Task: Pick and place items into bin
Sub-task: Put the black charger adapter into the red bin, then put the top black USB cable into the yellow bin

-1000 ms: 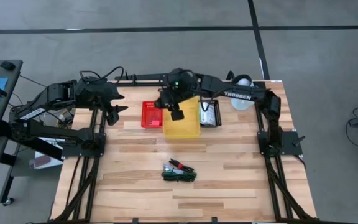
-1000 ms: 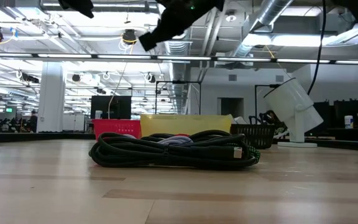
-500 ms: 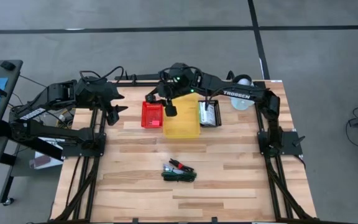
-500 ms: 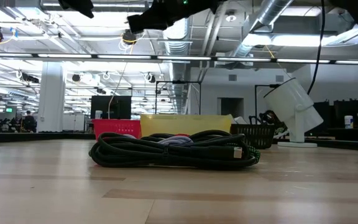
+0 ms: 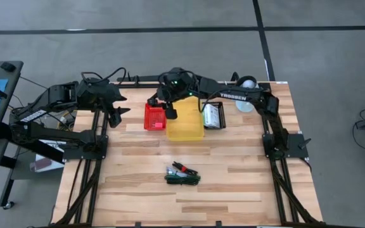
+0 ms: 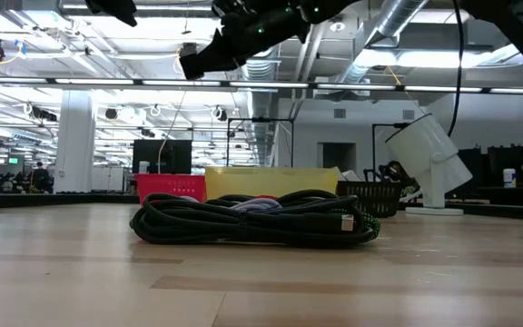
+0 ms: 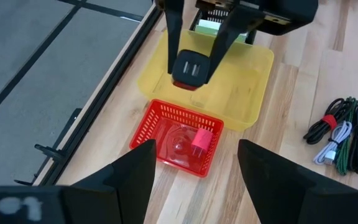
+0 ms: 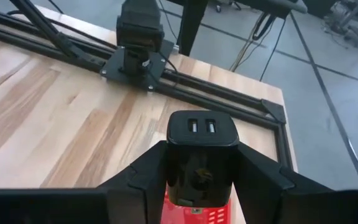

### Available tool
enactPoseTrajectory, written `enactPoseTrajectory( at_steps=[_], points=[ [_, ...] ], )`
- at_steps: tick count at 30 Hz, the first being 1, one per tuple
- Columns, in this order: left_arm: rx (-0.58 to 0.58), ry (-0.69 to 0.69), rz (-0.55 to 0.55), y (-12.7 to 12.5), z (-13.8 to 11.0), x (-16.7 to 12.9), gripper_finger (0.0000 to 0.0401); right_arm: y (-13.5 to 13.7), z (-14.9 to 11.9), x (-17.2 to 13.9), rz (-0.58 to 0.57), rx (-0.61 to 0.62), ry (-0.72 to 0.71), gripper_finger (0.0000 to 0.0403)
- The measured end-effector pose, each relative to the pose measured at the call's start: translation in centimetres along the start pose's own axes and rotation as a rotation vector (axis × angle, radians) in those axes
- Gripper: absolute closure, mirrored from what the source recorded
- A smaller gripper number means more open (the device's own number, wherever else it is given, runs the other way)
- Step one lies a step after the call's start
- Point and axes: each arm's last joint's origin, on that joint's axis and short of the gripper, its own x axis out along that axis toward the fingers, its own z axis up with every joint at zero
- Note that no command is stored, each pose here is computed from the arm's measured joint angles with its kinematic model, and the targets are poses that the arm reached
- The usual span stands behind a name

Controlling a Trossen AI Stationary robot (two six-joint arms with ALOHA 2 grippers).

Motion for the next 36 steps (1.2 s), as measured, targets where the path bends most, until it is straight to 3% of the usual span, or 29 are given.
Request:
enactPoseTrajectory(
  at_steps=[11, 24, 29, 36],
  points=[
    [0.0, 0.0, 0.0, 0.0, 0.0, 0.0, 0.0181, -0.4, 0.2, -0.1, -0.022, -0.013, -0.032, 0.0216],
    [0.0, 0.0, 0.0, 0.0, 0.0, 0.0, 0.0181, -0.5, 0.2, -0.1, -0.032, -0.007, -0.033, 0.022],
    [0.0, 0.0, 0.0, 0.0, 0.0, 0.0, 0.0181, 0.1, -0.1, 0.0, -0.032, 0.019, 0.046, 0.0225],
    [0.0, 0.0, 0.0, 0.0, 0.0, 0.0, 0.0181, 3.4, -1.0, -0.3, 0.088, 0.195, 0.281, 0.0225]
  ],
)
